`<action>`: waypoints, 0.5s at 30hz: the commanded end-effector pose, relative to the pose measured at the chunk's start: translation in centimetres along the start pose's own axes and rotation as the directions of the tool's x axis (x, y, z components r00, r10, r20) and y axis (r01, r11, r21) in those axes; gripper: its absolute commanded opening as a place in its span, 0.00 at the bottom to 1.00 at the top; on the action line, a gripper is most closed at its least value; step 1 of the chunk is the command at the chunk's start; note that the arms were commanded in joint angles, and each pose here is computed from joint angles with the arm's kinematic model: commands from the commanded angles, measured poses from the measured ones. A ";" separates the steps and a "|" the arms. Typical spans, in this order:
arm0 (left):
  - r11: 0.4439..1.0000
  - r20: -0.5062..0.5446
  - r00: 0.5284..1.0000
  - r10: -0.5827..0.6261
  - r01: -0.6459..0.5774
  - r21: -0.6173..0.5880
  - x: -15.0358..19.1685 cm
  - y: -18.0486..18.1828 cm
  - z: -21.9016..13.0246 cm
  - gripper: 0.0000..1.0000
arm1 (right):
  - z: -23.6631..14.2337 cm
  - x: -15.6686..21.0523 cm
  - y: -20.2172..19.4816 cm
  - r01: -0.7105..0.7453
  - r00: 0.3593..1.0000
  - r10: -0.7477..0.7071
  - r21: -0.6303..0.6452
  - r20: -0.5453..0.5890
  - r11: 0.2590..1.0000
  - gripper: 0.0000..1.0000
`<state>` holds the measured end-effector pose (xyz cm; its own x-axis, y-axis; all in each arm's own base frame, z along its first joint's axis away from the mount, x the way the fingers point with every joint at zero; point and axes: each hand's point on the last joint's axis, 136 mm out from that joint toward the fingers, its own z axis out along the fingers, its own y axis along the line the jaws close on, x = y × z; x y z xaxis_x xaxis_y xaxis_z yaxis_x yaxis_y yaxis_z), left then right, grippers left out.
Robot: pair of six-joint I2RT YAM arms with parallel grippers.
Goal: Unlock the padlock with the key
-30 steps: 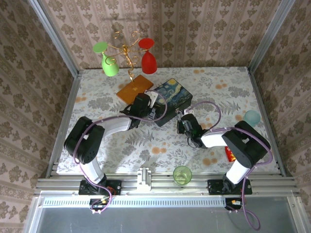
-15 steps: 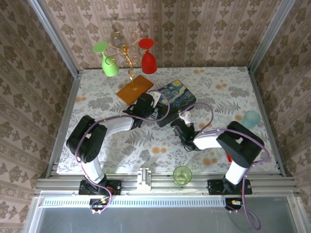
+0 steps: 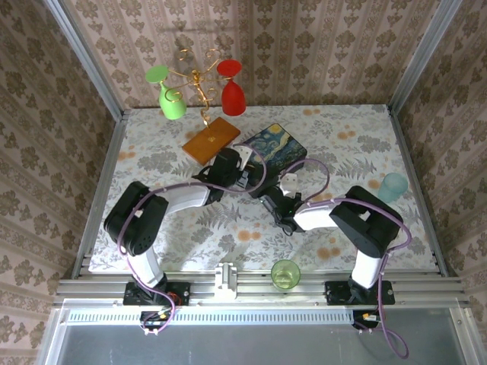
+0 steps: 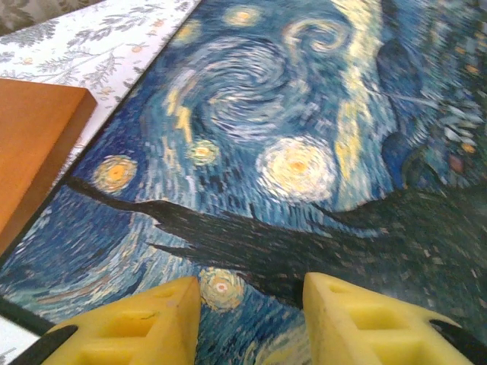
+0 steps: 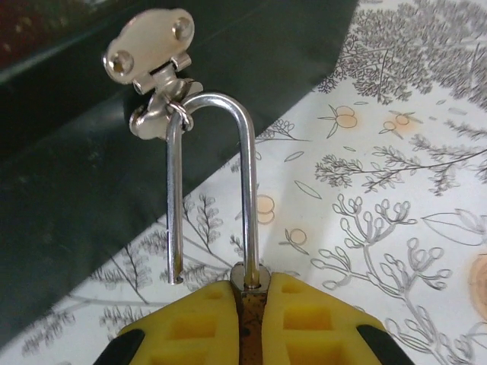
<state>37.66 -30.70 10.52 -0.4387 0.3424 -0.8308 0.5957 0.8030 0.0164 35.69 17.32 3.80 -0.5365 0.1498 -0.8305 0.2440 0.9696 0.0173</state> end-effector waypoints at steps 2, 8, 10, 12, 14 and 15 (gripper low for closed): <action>0.994 -0.307 0.948 0.085 -0.058 0.093 9.7 -2.5 -1.6 0.41 | 0.0 -0.3 2.4 -0.303 0.953 0.303 -0.053 -0.014 0.951 0.00; 0.991 -0.337 0.934 0.118 -0.088 0.104 12.0 -2.8 -2.1 0.42 | 1.5 0.2 2.7 -0.461 0.886 0.460 -0.016 -0.050 0.887 0.00; 0.990 -0.357 0.925 0.130 -0.100 0.102 12.7 -2.6 -2.2 0.42 | 2.6 0.1 3.3 -0.484 0.874 0.480 -0.058 -0.070 0.873 0.00; 0.989 -0.368 0.919 0.139 -0.111 0.098 13.0 -2.4 -2.4 0.42 | 2.8 -0.9 2.6 -0.440 0.898 0.439 -0.036 -0.038 0.897 0.00; 0.990 -0.372 0.919 0.132 -0.105 0.091 13.1 -2.0 -2.5 0.42 | 2.9 -2.0 1.5 -0.423 0.906 0.423 -0.025 -0.015 0.906 0.00; 0.990 -0.369 0.920 0.128 -0.100 0.095 13.1 -2.0 -2.6 0.42 | 3.1 -2.3 0.9 -0.439 0.899 0.439 -0.031 -0.012 0.898 0.00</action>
<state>34.84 -30.89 10.40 -0.4080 0.3853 -0.8277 0.6399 0.7673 0.0417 38.65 18.64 3.73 -0.4140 0.5343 -0.7369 0.4123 0.8318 0.3715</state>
